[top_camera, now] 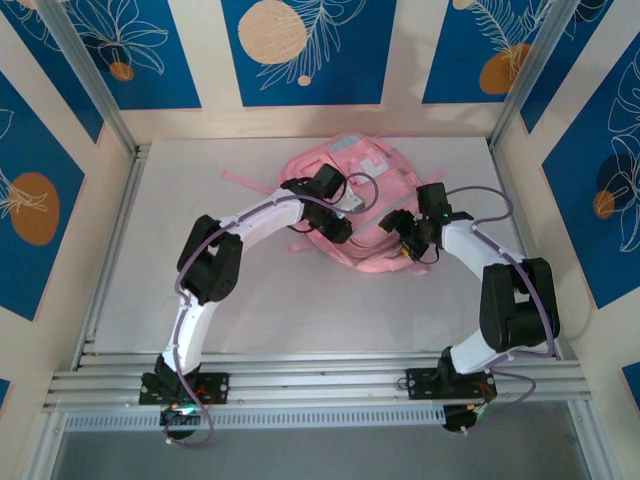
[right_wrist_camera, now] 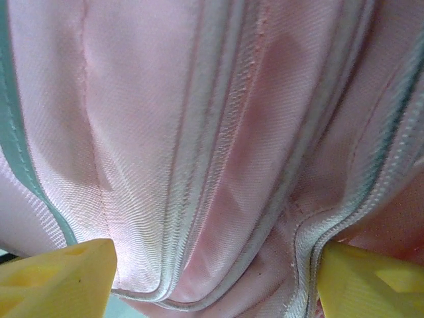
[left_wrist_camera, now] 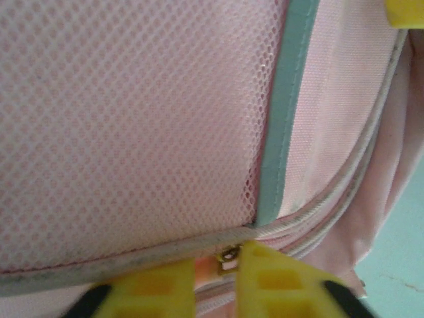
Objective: Pack the student bag
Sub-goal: Zip the student bag at the center of the table.
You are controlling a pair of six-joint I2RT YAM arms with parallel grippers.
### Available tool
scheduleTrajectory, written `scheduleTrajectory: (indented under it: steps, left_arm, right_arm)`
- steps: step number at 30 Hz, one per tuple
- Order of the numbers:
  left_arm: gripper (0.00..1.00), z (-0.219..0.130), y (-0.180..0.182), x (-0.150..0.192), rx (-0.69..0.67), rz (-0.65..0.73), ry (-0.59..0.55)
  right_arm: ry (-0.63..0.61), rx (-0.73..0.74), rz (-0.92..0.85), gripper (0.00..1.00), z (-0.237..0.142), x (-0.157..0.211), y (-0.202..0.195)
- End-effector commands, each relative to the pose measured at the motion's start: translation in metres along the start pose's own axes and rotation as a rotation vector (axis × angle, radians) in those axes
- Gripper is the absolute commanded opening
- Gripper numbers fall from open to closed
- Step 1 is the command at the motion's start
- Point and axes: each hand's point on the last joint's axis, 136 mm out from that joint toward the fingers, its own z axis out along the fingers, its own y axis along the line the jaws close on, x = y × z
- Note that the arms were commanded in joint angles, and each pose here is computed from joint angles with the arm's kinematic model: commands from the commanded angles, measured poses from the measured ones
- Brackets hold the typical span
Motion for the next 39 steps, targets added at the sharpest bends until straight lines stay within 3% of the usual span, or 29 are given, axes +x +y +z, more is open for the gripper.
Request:
scheduleTrajectory:
  steps: [1,5,10,16,21,23,24,31,39]
  left_arm:
    - [0.04,-0.001,-0.005,-0.009,0.044,0.024,-0.025]
    - [0.03,-0.008,-0.013,-0.006,0.068,0.030,-0.017]
    - [0.29,-0.002,-0.006,0.009,0.040,0.025,0.023]
    - [0.35,0.013,0.005,0.024,-0.005,0.022,0.066]
    - [0.20,0.017,0.006,0.025,-0.009,0.037,0.068]
    - [0.04,0.020,0.006,0.029,-0.006,0.040,0.076]
    - [0.00,0.020,0.004,0.031,0.005,0.035,0.078]
    - [0.00,-0.009,-0.052,0.042,0.128,0.040,0.095]
    - [0.00,-0.034,-0.113,0.049,0.279,0.100,0.192]
  right_arm:
    - [0.050,-0.031,-0.029,0.78,0.004,0.009,0.013]
    - [0.052,-0.029,-0.030,0.77,0.005,0.010,0.013]
    - [0.061,-0.025,-0.029,0.77,0.009,0.013,0.012]
    - [0.058,-0.022,-0.031,0.77,0.007,0.013,0.012]
    - [0.067,-0.024,-0.029,0.77,0.009,0.015,0.012]
    - [0.073,-0.024,-0.027,0.77,0.012,0.017,0.012]
    - [0.075,-0.023,-0.024,0.77,0.014,0.018,0.012]
    - [0.092,-0.063,-0.025,0.72,0.025,0.029,0.026]
    - [0.083,-0.110,-0.071,0.70,0.024,0.028,0.052]
